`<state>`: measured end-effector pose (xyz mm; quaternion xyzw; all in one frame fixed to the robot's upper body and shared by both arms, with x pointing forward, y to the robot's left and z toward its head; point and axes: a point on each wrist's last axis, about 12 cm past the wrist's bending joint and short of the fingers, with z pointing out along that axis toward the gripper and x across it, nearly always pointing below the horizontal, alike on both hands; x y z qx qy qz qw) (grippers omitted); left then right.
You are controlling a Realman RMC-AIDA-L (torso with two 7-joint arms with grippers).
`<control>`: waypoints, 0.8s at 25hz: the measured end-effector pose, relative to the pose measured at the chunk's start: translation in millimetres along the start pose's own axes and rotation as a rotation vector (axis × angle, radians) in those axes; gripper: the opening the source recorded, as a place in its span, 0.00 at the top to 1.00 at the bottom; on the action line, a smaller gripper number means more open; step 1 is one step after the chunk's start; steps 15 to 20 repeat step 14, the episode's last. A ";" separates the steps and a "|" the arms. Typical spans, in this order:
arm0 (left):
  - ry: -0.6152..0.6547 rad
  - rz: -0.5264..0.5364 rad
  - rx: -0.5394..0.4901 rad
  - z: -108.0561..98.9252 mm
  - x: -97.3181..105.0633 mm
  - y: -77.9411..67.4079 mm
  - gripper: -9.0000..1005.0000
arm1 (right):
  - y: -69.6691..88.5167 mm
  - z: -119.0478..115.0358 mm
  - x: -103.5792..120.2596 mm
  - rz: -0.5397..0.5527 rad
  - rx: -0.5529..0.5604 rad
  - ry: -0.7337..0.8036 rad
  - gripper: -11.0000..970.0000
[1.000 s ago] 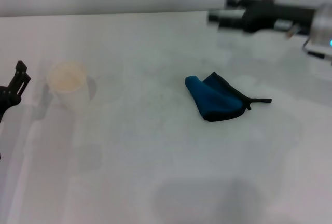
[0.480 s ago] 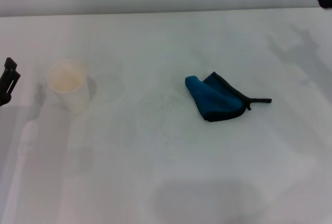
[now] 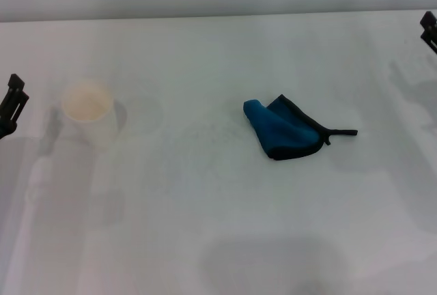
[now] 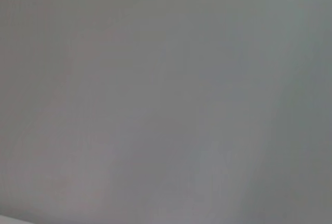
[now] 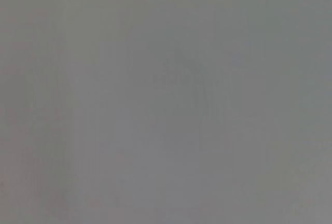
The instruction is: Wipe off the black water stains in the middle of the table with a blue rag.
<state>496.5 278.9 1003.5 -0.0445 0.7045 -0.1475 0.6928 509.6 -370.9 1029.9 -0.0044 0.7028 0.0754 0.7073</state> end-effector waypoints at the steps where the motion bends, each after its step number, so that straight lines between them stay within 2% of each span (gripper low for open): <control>1: 0.000 0.000 0.000 0.4 -0.1 -0.2 0.11 | 0.2 -0.6 1.6 0.001 0.003 0.008 0.10; 20: -0.005 -0.002 0.009 6.0 -1.0 -4.8 0.11 | -0.8 2.0 5.6 0.001 0.023 0.044 0.10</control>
